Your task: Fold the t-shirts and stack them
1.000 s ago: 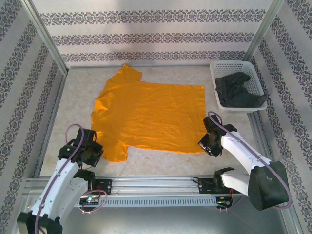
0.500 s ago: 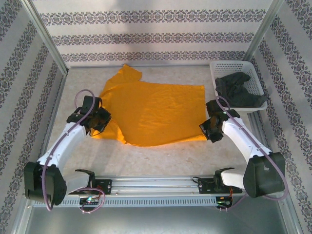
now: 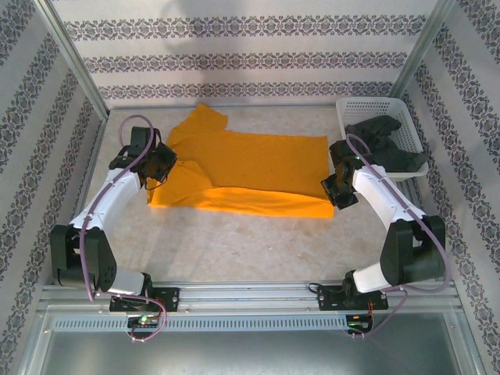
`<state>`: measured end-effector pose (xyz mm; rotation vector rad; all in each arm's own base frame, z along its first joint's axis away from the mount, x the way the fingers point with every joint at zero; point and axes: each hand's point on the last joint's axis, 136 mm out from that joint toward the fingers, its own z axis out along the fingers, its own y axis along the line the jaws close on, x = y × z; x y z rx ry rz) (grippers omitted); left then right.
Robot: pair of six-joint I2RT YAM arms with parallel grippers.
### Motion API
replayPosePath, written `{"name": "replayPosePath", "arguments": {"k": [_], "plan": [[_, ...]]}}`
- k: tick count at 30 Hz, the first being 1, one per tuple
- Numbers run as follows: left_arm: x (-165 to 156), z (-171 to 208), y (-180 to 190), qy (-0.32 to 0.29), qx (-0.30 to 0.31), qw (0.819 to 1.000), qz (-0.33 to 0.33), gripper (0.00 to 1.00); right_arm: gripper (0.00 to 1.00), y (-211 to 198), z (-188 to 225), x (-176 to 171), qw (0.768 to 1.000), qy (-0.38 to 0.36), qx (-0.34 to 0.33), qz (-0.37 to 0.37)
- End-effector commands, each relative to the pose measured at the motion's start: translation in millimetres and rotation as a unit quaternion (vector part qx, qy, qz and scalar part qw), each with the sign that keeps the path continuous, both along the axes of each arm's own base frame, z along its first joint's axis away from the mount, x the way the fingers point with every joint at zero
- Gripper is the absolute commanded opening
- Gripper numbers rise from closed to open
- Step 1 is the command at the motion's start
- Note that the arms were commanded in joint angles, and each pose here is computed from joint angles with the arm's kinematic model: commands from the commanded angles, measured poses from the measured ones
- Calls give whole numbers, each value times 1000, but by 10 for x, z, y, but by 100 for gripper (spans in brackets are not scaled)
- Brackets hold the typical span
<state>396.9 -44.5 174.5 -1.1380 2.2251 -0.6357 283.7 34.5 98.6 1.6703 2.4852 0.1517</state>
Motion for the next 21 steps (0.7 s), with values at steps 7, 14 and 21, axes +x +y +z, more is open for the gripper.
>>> {"name": "replayPosePath", "arguments": {"k": [7,14,21], "plan": [[353,73,120,-30,37,999,-18,0,0,-130,-8,322,999,8,-35,6],[534,-1,138,-24,69,996,-49,0,0,-119,-103,489,999,20,-40,22],[725,-113,159,-18,89,993,-70,0,0,-115,-167,615,998,26,-46,29]]}}
